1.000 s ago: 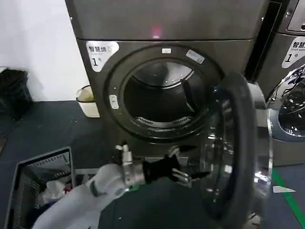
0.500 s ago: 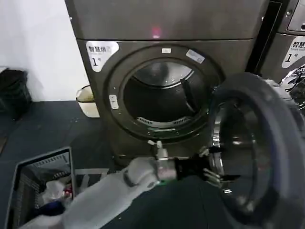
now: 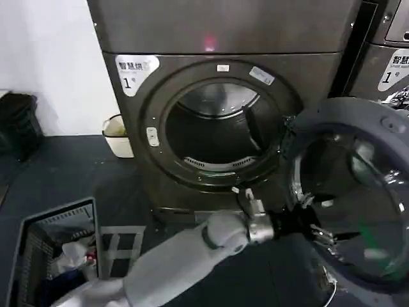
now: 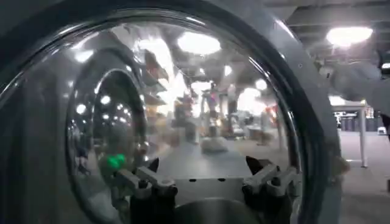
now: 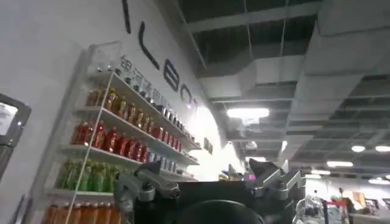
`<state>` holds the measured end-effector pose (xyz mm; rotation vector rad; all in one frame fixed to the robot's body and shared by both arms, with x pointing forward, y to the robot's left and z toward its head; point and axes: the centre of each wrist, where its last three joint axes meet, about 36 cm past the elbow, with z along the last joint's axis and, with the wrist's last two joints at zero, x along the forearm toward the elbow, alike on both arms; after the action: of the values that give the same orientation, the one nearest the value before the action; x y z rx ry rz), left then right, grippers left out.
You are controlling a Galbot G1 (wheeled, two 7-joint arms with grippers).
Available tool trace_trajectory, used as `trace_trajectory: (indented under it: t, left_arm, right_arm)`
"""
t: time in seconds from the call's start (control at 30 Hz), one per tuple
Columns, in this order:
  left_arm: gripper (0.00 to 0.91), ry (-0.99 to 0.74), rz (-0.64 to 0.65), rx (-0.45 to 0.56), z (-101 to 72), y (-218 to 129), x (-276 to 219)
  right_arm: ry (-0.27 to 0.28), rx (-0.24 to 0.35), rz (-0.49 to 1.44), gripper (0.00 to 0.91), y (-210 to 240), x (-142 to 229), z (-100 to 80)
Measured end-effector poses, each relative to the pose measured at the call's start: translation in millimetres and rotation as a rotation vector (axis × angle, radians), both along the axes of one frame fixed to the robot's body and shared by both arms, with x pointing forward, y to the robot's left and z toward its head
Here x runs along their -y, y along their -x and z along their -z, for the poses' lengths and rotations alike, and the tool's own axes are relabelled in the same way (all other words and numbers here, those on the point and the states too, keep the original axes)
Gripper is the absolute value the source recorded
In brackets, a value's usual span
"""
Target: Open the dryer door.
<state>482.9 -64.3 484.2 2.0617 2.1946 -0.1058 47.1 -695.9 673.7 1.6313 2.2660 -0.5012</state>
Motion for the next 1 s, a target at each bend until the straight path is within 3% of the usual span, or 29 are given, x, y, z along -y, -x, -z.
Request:
trace_trajectory:
  t: [0.53, 1.0]
  left_arm:
    - [0.907, -0.028, -0.091, 0.085, 3.5, -5.9, 56.7]
    - [0.907, -0.152, -0.265, 0.163, 24.0, -44.9, 43.5]
  right_arm:
    - [0.024, 0.012, -0.003, 0.907, 13.7, -10.3, -10.9]
    - [0.033, 0.014, -0.002, 0.907, 14.6, -8.9, -15.2]
